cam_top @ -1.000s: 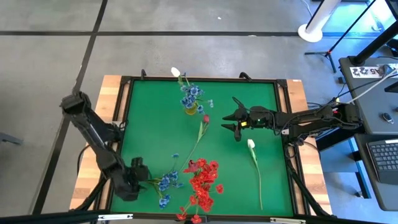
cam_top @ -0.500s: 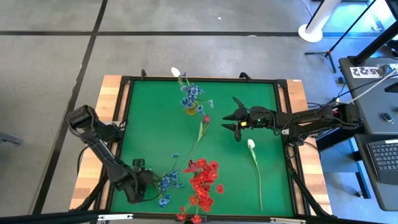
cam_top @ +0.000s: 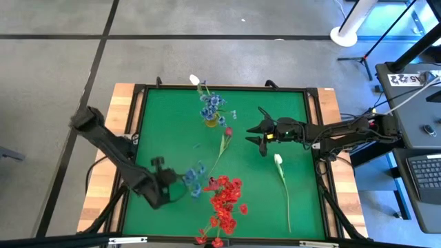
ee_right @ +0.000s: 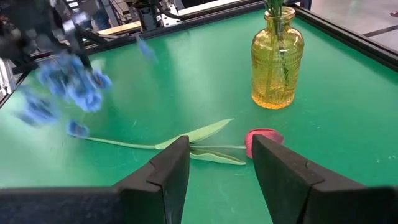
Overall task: Sort flowers into vase by color
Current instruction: Put the blue flower into the yellow vase
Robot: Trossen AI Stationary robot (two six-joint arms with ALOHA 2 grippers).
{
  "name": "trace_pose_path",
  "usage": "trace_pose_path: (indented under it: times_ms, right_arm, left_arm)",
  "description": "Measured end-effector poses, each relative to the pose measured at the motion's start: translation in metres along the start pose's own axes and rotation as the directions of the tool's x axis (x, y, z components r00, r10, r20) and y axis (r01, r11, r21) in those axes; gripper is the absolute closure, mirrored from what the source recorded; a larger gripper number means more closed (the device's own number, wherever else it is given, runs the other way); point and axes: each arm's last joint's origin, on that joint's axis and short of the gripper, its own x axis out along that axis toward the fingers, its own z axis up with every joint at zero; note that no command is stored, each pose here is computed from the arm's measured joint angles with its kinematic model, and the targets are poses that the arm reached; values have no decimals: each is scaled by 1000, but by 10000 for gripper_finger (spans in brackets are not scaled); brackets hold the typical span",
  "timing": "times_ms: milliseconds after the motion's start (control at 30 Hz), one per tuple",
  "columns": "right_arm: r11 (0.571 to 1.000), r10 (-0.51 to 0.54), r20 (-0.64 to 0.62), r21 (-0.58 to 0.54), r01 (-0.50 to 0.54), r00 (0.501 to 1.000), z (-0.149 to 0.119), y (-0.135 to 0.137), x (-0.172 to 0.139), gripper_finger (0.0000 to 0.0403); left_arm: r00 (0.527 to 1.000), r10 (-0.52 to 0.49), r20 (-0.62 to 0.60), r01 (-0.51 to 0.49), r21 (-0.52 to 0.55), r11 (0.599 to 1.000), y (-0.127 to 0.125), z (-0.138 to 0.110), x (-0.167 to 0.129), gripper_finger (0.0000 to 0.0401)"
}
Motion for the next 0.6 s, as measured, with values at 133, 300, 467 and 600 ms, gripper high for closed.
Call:
trace_pose_path:
  times_ms: [133,300,467,600]
  right_arm:
    - [1000,1,4,-1,-1,1000,0,0,0,230]
    - [1000,-1,6,-2,1,1000,1,0,0,230]
    - [1000,0,18,-2,0,1000,2,0,0,230]
    - [1000,-15,28,-15,16,999,3,0,0,230]
  left_arm:
    - [960,40,278,-12,-100,995,33,11,-42,394]
    - [766,123,632,39,-236,971,77,14,-95,394]
    - [607,103,788,119,-218,969,104,18,-121,394]
    - [457,-74,887,249,-48,967,112,25,-121,395]
